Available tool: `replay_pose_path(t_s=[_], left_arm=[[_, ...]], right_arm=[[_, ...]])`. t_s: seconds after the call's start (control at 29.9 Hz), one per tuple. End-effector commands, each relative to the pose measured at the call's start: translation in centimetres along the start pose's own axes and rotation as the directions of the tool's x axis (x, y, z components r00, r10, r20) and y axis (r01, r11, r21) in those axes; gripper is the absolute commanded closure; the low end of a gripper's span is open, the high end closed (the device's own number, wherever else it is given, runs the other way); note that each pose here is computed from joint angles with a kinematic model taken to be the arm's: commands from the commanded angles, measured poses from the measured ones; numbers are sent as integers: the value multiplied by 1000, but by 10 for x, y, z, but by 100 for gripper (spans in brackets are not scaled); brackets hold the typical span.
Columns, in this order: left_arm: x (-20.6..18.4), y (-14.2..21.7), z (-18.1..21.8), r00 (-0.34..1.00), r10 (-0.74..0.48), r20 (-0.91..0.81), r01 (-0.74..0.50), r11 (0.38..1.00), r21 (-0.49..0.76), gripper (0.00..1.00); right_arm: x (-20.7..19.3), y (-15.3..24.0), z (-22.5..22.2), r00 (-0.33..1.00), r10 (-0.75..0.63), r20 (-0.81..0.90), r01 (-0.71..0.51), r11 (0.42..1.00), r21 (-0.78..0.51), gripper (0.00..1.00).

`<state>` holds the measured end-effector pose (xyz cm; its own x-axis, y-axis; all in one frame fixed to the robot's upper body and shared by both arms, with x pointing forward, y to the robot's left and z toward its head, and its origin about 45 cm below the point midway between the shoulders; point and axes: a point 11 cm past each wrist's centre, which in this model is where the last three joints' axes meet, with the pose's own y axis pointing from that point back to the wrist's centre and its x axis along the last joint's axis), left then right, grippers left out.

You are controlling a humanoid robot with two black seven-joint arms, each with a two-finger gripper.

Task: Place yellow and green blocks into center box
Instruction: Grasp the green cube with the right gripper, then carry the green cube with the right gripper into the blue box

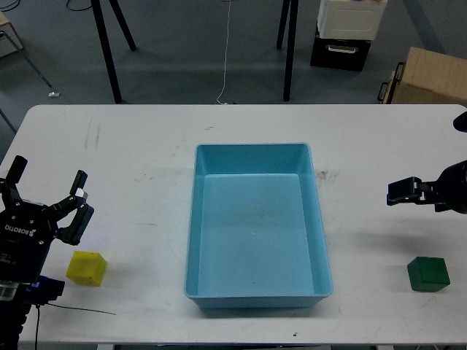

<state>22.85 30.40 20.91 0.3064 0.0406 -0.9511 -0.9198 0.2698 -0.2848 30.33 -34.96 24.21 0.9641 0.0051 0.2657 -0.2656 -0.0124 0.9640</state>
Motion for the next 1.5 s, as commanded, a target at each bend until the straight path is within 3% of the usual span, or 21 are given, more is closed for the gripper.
replay_pose_path(t_s=[0.0,0.43,1.0,1.1,1.24,1.34,1.37,1.47], left_arm=[[0,0,0,1000,2,-1,-2,1000,-1,0],[6,-8,-12,1000,3,-19,-2,999,35,0],[16,-4,-12,999,34,-29,-33,999,29,0],[19,-2,-11,999,44,-30,-44,999,26,0],[24,0,-11,998,58,-36,-57,998,23,0],[25,0,-11,997,61,-37,-60,998,22,0],[25,0,-11,997,61,-37,-60,998,22,0],[25,0,-11,998,60,-37,-59,998,22,0]], right_arm=[[-14,-6,10,998,-50,-47,47,998,-47,0],[-51,-26,-3,993,-116,39,115,993,22,0],[-67,-53,-10,993,-111,34,110,994,6,3],[-69,-56,-11,994,-104,38,104,995,6,20],[-68,-56,-9,994,-99,40,99,995,-8,74],[-68,-55,-10,994,-92,51,93,996,-5,95],[-67,-55,-10,995,-88,55,89,996,-4,100],[-60,-48,-16,996,-66,63,65,998,17,100]])
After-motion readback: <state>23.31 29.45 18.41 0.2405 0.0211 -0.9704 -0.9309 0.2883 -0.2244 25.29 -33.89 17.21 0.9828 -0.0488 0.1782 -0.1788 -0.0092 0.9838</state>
